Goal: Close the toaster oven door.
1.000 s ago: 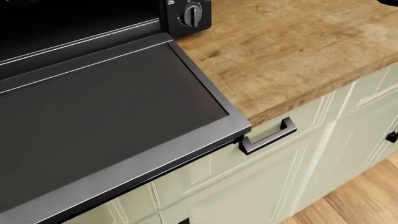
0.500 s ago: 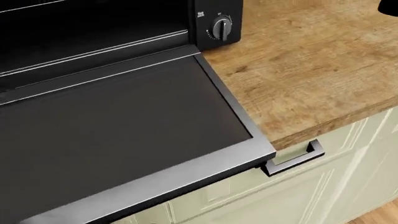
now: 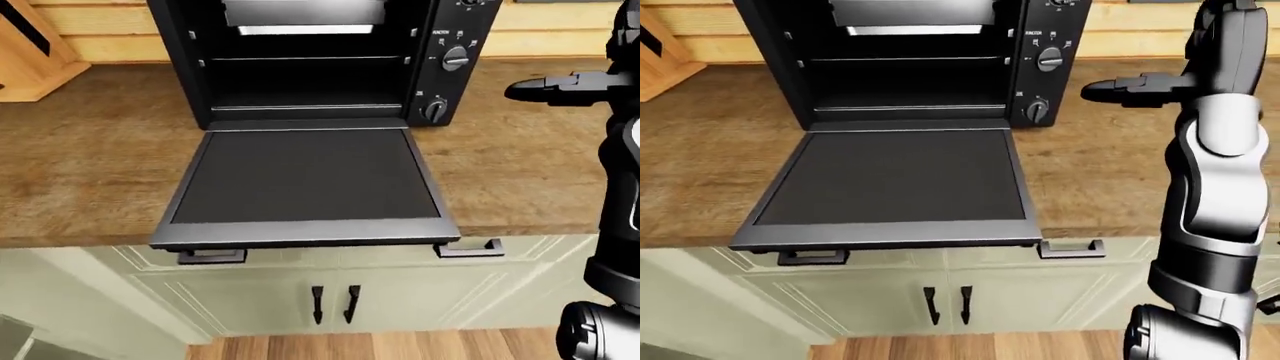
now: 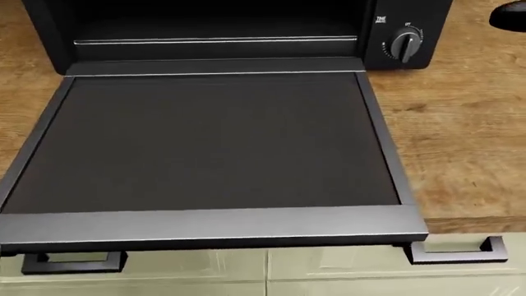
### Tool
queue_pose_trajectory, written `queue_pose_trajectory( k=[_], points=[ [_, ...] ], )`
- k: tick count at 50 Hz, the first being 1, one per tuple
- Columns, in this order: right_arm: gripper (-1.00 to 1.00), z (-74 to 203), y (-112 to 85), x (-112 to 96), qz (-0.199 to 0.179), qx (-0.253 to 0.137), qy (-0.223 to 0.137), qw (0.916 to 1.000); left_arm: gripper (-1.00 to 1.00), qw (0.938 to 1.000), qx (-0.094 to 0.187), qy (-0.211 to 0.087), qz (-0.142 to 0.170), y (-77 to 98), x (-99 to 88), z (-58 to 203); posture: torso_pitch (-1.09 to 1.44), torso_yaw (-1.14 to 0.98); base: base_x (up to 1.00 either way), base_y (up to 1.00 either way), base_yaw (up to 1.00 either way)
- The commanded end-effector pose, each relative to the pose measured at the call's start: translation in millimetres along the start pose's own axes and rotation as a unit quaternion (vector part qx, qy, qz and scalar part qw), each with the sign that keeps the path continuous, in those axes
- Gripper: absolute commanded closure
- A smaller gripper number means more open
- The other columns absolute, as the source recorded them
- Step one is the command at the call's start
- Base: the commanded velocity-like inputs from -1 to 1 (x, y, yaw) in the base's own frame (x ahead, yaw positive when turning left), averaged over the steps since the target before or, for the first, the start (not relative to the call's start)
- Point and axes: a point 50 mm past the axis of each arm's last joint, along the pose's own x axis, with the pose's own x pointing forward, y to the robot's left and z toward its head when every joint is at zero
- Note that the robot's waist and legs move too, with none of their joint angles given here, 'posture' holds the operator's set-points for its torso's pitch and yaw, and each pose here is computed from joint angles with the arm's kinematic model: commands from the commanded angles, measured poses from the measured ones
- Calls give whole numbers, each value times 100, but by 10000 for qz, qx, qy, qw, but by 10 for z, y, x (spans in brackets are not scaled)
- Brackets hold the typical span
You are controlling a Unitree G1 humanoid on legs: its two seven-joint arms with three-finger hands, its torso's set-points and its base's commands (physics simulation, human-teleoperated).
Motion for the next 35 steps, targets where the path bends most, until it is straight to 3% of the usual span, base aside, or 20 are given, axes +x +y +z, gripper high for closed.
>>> queue_pose_trajectory(
  k=[1, 3, 5, 11, 14, 19, 26, 35],
  points=[
    [-100, 209, -79, 27, -185, 9, -381, 9991, -100, 9995, 16, -300, -66, -16, 38, 155, 0, 0, 0, 0, 0],
    [-100, 225, -104, 45, -235, 175, -314, 9991, -100, 9995, 24, -305, -67, -15, 39, 154, 0, 0, 0, 0, 0],
    [-100, 230, -114, 59, -378, -100, -412, 9984, -100, 9995, 49, -320, -46, -8, 41, 152, 0, 0, 0, 0, 0],
    [-100, 238, -116, 72, -537, -286, -518, 9968, -100, 9989, 247, -310, 260, 74, 50, 73, 0, 0, 0, 0, 0],
    [-100, 230, -127, 76, -488, -585, -534, 9957, -100, 9982, 452, -12, 401, 137, 37, -44, 0, 0, 0, 0, 0],
    [-100, 189, -171, 66, -499, -398, -481, 9968, -100, 9984, 334, 77, 440, 173, 19, -63, 0, 0, 0, 0, 0],
    [-100, 86, -185, 27, -610, -775, -526, 9937, -100, 9986, 312, 200, 383, 145, -7, -114, 0, 0, 0, 0, 0],
    [-100, -42, -177, -51, -748, -915, -533, 9916, -100, 9983, 326, 309, 363, 121, -27, -146, 0, 0, 0, 0, 0]
  ],
)
